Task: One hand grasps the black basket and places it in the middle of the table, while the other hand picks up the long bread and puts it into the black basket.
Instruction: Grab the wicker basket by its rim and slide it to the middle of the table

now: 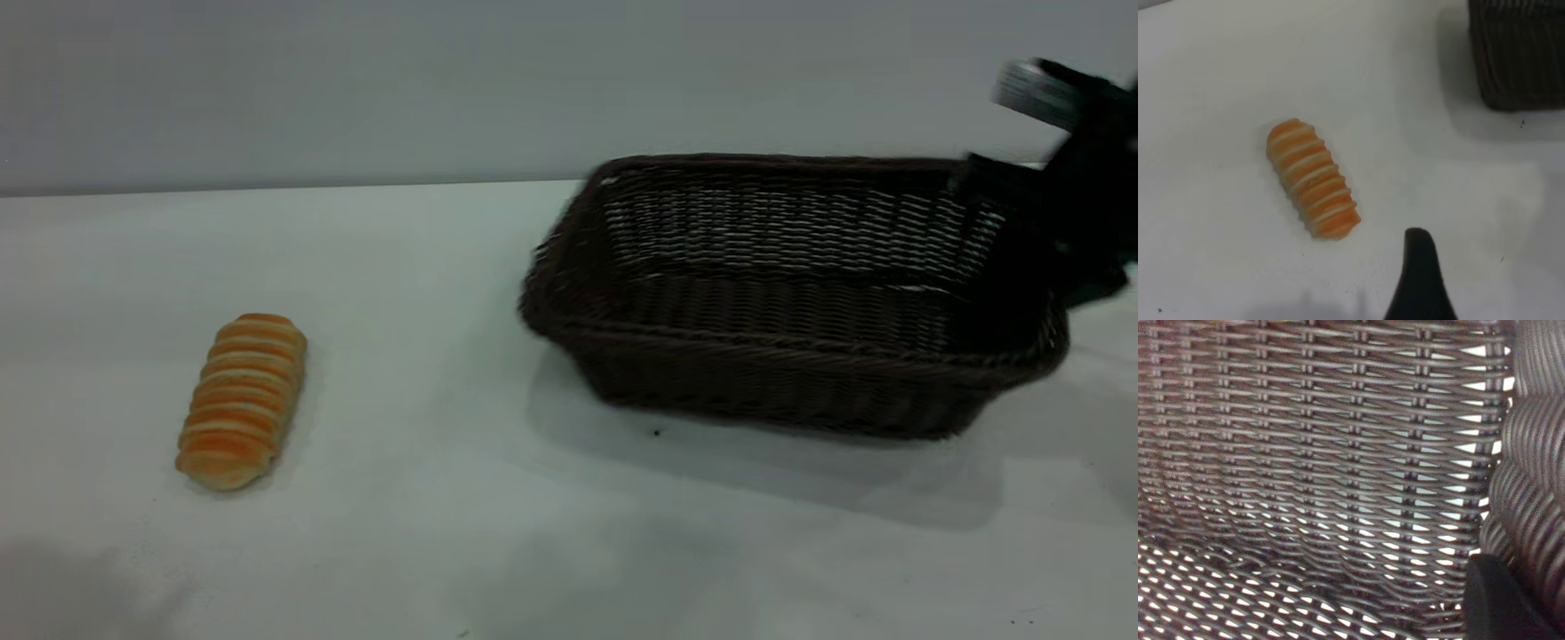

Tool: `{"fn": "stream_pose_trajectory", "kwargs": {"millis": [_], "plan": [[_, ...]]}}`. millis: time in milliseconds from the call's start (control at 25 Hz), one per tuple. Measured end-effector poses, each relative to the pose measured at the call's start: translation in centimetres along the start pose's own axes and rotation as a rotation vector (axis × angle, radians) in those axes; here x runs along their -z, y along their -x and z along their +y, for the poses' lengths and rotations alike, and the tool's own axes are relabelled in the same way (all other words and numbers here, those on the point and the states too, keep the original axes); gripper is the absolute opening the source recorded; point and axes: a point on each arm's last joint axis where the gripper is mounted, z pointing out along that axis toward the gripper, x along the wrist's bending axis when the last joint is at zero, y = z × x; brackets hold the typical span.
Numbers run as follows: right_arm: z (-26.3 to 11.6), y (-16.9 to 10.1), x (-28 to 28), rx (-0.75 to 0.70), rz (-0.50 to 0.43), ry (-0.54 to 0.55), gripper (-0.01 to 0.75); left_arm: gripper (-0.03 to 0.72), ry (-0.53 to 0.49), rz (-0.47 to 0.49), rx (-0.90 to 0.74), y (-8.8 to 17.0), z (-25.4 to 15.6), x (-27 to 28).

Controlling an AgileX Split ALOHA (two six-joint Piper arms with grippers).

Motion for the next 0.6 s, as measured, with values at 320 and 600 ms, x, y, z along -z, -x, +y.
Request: {"fn": "stream_pose_trajectory", "kwargs": {"millis": [320, 600], "plan": [[2.1, -6.1, -4.8, 0.236, 0.066, -0.104, 0.091, 0.579, -0.050, -0.011, 0.016, -0.4, 0.0, -1.4], [2.6, -6.1, -6.9, 0.203, 0.046, -0.070, 0.092, 0.579, -0.134, -0.029, 0.043, -1.2, 0.0, -3.7]]}}
